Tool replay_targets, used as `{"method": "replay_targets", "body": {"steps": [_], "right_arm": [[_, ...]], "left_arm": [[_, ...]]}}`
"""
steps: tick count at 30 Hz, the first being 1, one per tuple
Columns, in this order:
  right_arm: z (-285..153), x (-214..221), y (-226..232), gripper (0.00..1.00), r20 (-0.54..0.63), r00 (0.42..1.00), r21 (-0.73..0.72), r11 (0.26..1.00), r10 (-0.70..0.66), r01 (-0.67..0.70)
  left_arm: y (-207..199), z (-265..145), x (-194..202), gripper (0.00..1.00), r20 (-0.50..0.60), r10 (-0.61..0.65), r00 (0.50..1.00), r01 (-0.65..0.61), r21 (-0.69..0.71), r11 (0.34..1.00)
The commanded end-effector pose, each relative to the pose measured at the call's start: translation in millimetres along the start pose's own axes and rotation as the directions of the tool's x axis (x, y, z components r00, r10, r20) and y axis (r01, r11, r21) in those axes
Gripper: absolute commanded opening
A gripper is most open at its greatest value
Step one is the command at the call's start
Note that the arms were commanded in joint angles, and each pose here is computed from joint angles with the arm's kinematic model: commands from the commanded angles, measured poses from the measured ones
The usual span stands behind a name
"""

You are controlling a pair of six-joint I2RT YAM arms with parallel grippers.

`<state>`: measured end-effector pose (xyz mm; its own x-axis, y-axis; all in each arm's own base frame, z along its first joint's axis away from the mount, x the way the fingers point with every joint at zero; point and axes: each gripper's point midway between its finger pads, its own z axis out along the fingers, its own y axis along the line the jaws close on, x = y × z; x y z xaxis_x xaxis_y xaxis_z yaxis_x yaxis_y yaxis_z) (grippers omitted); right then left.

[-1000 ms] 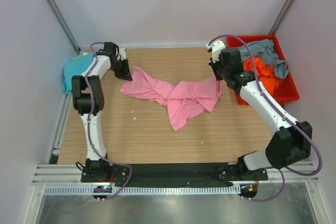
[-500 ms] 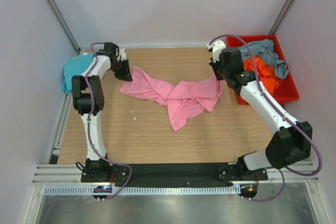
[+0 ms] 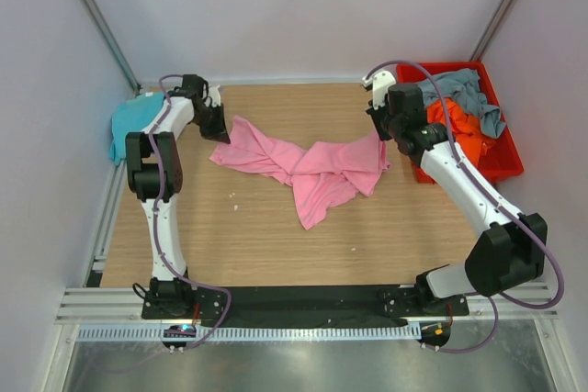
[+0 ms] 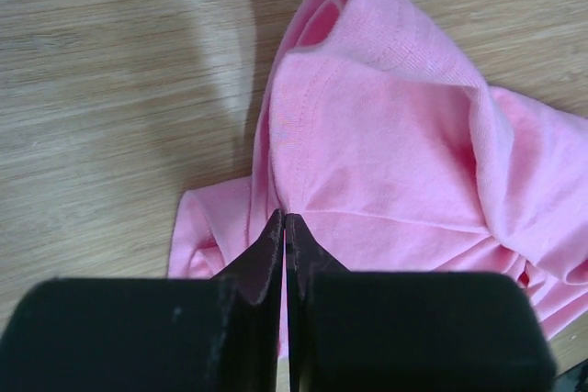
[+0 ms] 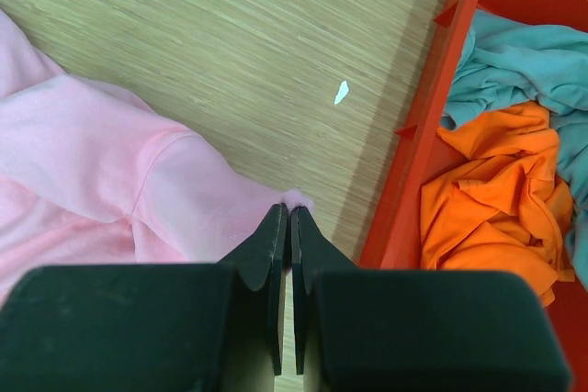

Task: Fold and stack the t-shirts
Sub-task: Flatten the tshirt out

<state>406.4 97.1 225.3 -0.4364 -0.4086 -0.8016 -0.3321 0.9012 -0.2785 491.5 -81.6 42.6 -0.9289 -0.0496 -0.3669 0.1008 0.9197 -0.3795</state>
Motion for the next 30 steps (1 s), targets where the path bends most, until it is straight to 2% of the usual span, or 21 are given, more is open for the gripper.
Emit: {"method": "replay_targets", "body": {"steps": [1,6,13,17,18,21,26,27,28,30], "right_arm": [[-27.3,-37.9,-20.3,0.01,0.137,0.99,0.06,0.998,0.014,-0.022],[-50.5,-59.4,-43.5,0.01,0.181,0.983,0.147,0.989,-0.01,-0.017],[-88.4,-98.6,-83.4,0.01,0.258,0.966,0.278,0.958,-0.008,-0.066],[-115.2,-123.2,-116.7,0.01,0.32,0.947,0.365,0.919,0.022,-0.145],[-119.1,-127.1,-122.1,0.01,0.331,0.943,0.378,0.91,0.039,-0.17],[-145.9,-145.8,-141.0,0.01,0.377,0.925,0.413,0.883,0.056,-0.222],[-187.5,-166.9,-151.5,0.01,0.481,0.872,0.379,0.875,0.092,-0.301],[-193.0,-169.1,-150.3,0.01,0.494,0.865,0.366,0.881,0.09,-0.301],[-205.0,-171.0,-150.2,0.01,0.517,0.851,0.359,0.881,0.088,-0.309],[-216.9,-175.0,-145.7,0.01,0.544,0.835,0.33,0.893,0.083,-0.304]], "left_arm": [[-31.0,-48.0,-33.3,0.0,0.125,0.06,0.99,-0.069,0.067,0.995],[-68.1,-118.7,-61.4,0.0,0.292,0.114,0.949,-0.147,0.094,0.985],[-107.7,-223.8,-90.2,0.0,0.506,0.19,0.841,-0.243,0.039,0.969],[-120.2,-281.1,-99.8,0.0,0.614,0.243,0.751,-0.277,-0.041,0.96],[-126.0,-307.3,-103.5,0.0,0.657,0.266,0.706,-0.286,-0.078,0.955],[-133.0,-341.2,-103.1,0.0,0.7,0.29,0.653,-0.294,-0.118,0.948],[-156.3,-396.8,-84.2,0.0,0.762,0.316,0.566,-0.328,-0.143,0.934],[-156.9,-401.0,-79.4,0.0,0.767,0.318,0.558,-0.327,-0.149,0.933],[-163.6,-418.3,-72.1,0.0,0.791,0.324,0.52,-0.335,-0.16,0.929],[-167.0,-429.7,-62.6,0.0,0.809,0.329,0.488,-0.339,-0.172,0.925]]}}
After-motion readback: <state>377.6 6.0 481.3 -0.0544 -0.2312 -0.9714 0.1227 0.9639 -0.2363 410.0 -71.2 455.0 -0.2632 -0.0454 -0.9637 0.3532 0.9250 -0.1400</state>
